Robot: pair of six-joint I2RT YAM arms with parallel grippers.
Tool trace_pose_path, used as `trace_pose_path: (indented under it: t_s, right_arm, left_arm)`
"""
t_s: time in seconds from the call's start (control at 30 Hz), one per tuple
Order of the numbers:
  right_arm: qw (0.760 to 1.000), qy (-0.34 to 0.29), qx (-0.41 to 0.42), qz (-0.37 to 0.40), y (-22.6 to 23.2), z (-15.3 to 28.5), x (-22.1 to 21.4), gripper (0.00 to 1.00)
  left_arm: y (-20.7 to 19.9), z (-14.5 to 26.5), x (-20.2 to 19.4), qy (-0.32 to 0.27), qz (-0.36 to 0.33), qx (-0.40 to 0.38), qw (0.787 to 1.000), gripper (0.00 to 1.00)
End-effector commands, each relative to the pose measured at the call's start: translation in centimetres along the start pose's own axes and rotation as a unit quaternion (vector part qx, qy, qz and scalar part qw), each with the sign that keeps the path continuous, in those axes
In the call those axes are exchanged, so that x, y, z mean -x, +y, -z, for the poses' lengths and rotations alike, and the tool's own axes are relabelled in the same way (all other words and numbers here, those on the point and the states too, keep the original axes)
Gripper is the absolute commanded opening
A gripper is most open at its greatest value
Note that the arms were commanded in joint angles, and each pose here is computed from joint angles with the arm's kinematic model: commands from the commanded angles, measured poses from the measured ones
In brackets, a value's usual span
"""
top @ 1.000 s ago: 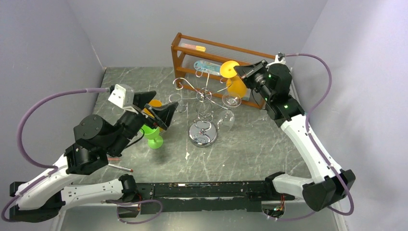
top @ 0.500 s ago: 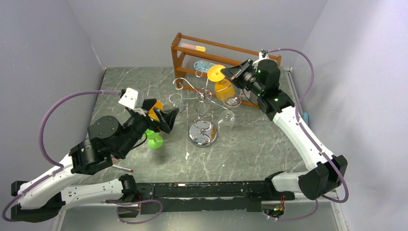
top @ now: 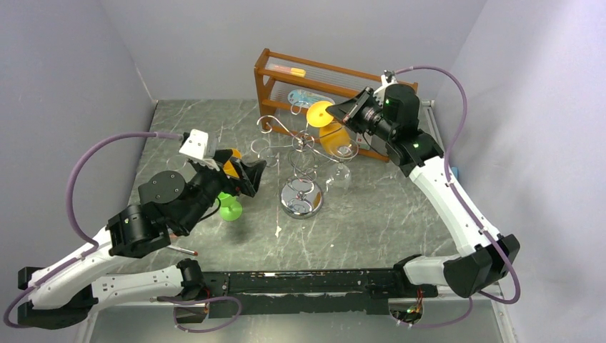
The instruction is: Place the wine glass upside down on the wine glass rack
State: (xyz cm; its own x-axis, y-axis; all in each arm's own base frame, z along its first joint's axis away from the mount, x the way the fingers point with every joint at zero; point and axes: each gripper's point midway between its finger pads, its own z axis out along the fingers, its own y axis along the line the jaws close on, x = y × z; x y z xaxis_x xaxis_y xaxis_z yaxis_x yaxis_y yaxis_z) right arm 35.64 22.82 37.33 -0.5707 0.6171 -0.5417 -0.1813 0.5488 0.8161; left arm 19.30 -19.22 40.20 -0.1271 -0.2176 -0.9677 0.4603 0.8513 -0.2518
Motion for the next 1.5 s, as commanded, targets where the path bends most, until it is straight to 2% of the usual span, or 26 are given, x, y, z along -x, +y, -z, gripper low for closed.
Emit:
trace_pose_path:
  t_s: [0.0,0.13,0.53,0.73,1.0,1.1,1.17,1.33,1.47]
  right_arm:
    - [1.000,0.008,0.002,0.018,0.6,1.4,-0.2,0.00]
    - [1.000,0.002,-0.003,0.022,0.4,1.9,-0.1,0.00]
    - [0.996,-0.068,-0.038,0.034,-0.6,4.0,2.0,0.00]
    - [0.994,-0.087,-0.041,0.042,-0.8,3.0,2.9,0.00]
    - [0.995,-0.065,-0.053,0.047,-1.8,0.6,2.4,0.01]
    - [0.996,-0.053,-0.052,0.047,-1.9,0.3,2.0,0.05]
    - [0.996,-0.051,-0.055,0.048,-1.8,0.5,1.9,0.16]
    - [0.995,-0.058,-0.056,0.054,-1.5,1.5,2.3,0.36]
    - [0.994,-0.063,-0.062,0.065,-1.3,2.4,2.6,0.47]
  left_arm:
    - [0.2,0.1,0.5,0.000,0.012,0.013,1.000,0.97]
    - [0.0,0.0,0.1,0.008,0.020,0.011,1.000,0.97]
    - [0.2,0.0,-0.6,0.015,0.028,0.014,0.999,0.97]
    - [0.4,0.1,-0.7,0.014,0.027,0.018,0.999,0.97]
    - [0.8,0.4,-0.7,0.010,0.030,0.024,0.999,0.97]
    - [1.0,0.4,-0.7,0.011,0.028,0.027,0.999,0.97]
    - [0.9,0.4,-0.7,0.013,0.024,0.025,0.999,0.97]
    - [0.7,0.4,-1.2,0.029,-0.007,0.017,0.999,0.97]
    - [1.8,0.7,-1.5,0.048,-0.040,0.039,0.997,0.97]
